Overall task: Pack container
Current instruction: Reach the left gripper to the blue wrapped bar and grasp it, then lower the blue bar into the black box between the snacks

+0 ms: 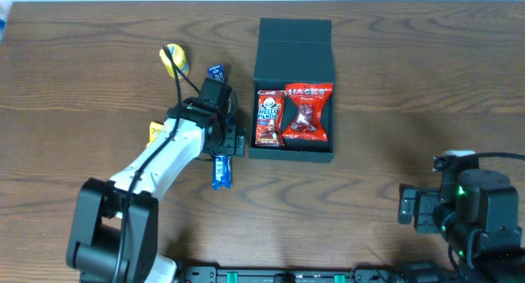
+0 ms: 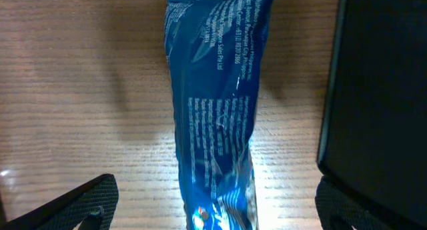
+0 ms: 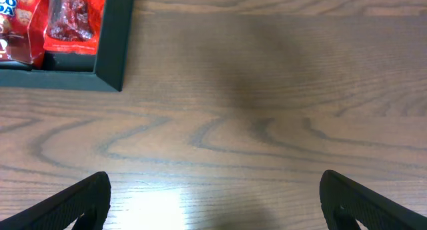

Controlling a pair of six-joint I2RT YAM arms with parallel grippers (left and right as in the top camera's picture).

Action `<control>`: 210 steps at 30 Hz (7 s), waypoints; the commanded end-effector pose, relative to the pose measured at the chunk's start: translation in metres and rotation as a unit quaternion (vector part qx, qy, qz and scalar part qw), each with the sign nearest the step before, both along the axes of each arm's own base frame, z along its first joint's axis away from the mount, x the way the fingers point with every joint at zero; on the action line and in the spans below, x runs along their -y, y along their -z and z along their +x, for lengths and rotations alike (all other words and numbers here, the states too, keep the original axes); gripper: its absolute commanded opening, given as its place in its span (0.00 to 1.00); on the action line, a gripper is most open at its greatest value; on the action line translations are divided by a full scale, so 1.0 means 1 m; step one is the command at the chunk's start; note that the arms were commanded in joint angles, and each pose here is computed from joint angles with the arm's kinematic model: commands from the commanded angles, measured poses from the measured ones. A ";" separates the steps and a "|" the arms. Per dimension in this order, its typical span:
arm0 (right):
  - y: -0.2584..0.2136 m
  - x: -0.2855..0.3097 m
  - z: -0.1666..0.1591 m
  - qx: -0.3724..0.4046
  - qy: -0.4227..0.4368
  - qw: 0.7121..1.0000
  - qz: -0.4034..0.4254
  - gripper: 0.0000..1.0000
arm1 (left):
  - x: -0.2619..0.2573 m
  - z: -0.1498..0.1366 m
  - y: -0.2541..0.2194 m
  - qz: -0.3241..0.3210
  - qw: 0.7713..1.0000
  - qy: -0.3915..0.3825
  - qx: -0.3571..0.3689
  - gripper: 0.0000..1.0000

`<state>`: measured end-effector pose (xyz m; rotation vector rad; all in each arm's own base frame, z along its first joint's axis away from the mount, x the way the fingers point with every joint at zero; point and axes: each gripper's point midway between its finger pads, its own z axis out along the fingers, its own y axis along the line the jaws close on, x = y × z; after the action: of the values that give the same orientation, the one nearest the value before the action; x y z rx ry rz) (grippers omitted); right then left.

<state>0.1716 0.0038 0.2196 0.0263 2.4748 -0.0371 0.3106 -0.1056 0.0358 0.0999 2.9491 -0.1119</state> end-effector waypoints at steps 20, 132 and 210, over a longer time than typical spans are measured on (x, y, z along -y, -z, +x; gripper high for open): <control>-0.001 0.001 0.000 0.001 0.000 1.000 -0.002 0.99 | -0.010 0.002 0.027 0.002 1.000 -0.007 0.020 0.96; -0.001 0.001 0.000 0.001 0.000 1.000 -0.002 0.99 | 0.106 0.021 -0.162 -0.050 0.987 0.056 0.144 0.11; -0.001 0.001 0.000 0.001 0.000 1.000 -0.002 0.99 | 0.153 0.065 -0.076 -0.020 0.997 -0.003 0.079 0.74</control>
<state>0.1716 0.0038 0.2196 0.0263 2.4748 -0.0371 0.3744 -0.2617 0.0745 0.0990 2.8631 -0.1168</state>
